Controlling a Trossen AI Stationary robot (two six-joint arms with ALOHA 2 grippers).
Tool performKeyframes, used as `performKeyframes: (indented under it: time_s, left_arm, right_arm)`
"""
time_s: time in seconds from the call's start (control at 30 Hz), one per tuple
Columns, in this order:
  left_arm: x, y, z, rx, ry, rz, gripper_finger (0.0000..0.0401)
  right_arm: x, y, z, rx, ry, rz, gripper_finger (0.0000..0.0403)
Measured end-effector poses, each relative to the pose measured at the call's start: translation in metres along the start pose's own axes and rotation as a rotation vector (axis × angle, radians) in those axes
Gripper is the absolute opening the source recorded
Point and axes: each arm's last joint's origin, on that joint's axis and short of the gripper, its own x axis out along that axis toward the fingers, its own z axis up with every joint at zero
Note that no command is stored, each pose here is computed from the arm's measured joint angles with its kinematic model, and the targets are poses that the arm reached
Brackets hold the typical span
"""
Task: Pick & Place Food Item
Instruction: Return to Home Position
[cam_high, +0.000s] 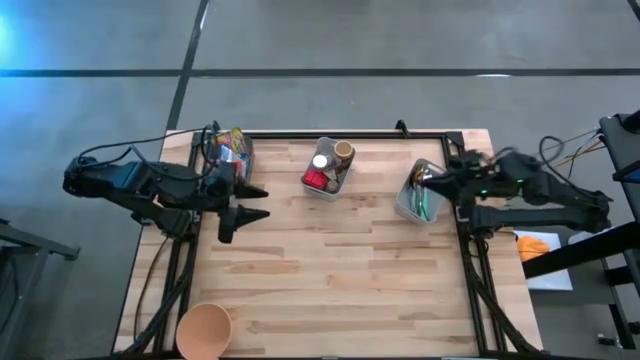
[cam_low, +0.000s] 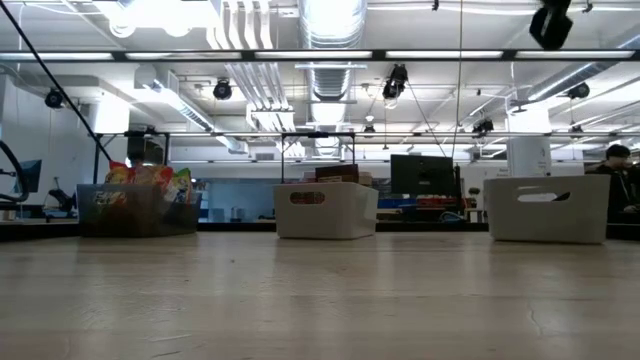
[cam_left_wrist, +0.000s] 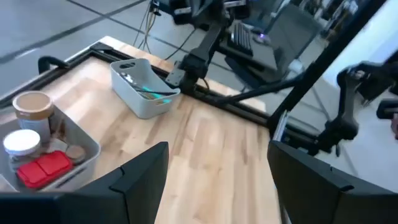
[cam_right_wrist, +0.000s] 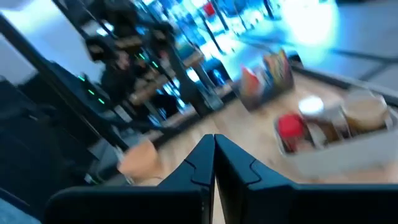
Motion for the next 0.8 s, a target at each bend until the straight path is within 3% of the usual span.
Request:
performKeyframes:
  time_s: [0.13,0.2,0.4,0.5,0.6,0.8]
  left_arm:
    - [-0.010,0.002,0.003,-0.103,-0.047,0.002,0.0278]
    - [-0.014,0.005,0.001,-0.075,-0.058,0.016,0.0278]
    - [-0.016,0.015,-0.019,0.038,-0.025,-0.026,0.0278]
    - [-0.014,0.019,-0.029,0.103,-0.048,-0.051,0.0278]
    - [-0.014,0.026,-0.039,0.143,-0.101,-0.063,0.0278]
    - [-0.020,0.053,-0.070,0.034,-0.126,-0.024,0.0278]
  right_arm:
    - [-0.011,0.012,0.016,-0.025,-0.063,0.093,0.0008]
    - [-0.013,0.017,0.020,-0.038,-0.052,0.160,0.0008]
    - [-0.011,0.033,0.027,-0.122,0.009,0.513,0.0008]
    - [-0.012,0.033,0.026,-0.051,0.047,0.531,0.0008]
    - [-0.010,0.034,0.026,-0.091,0.029,0.546,0.0008]
    - [-0.010,0.034,0.024,-0.197,0.002,0.546,0.0008]
